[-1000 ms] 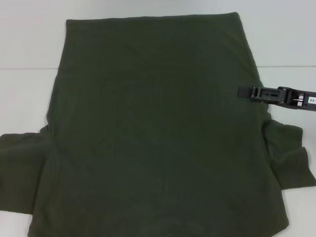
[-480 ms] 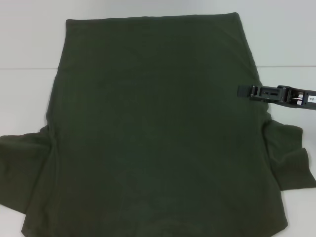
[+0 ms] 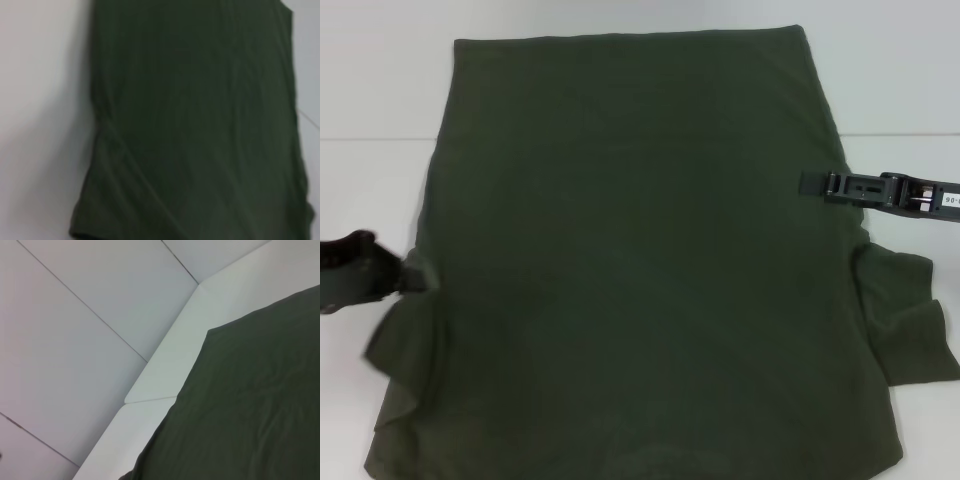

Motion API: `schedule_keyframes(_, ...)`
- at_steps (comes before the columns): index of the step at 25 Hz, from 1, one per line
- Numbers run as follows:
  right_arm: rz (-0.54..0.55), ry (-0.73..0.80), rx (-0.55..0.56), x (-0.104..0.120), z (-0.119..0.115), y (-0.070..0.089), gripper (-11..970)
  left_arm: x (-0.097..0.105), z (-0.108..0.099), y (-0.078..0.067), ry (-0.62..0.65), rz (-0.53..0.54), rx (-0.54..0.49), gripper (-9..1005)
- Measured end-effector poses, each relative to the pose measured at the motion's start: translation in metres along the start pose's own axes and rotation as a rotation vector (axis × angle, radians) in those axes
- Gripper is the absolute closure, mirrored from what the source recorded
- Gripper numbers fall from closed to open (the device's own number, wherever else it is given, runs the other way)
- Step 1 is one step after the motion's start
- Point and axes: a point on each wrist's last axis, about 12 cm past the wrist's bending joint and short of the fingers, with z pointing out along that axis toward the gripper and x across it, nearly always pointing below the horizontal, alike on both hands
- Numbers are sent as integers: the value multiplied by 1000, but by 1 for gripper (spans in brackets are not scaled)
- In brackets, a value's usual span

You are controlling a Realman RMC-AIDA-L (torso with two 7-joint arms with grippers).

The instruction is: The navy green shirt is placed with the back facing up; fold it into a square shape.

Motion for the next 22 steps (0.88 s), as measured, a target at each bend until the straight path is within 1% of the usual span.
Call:
schedule_keyframes(1, 0, 0, 0, 0, 0, 0, 156, 0, 0, 0, 0, 0, 0, 979)
schedule_keyframes(4, 3, 1, 0, 1, 0, 0, 158, -3, 14, -13, 10, 8, 37, 977)
schedule_keyframes(7, 7, 1, 0, 2, 0, -1, 160, -7, 27, -19, -3, 3, 45, 973)
schedule_keyframes(9, 10, 1, 1, 3, -1, -1, 161, -9, 35, -17, -19, -11, 40, 970)
schedule_keyframes(13, 15, 1, 3, 5, -2, -2, 163, -12, 51, -7, -59, -59, 26, 965)
schedule_keyframes(17, 19, -1, 4, 5, -2, -3, 166, -12, 56, -1, -83, -81, 37, 959)
schedule_keyframes(18, 19, -2, 4, 5, -2, -3, 166, -12, 56, -2, -89, -73, 55, 958)
schedule_keyframes(19, 19, -3, 6, 5, -3, -3, 167, -10, 59, -7, -81, -33, 112, 956)
schedule_keyframes(20, 19, -4, 8, 5, -3, -3, 168, -8, 61, -11, -70, -1, 146, 955)
schedule_keyframes(21, 19, -4, 8, 5, -3, -3, 168, -8, 61, -11, -70, -1, 146, 927)
schedule_keyframes(22, 19, -5, 11, 5, -3, -4, 169, -6, 64, -16, -42, 44, 176, 899)
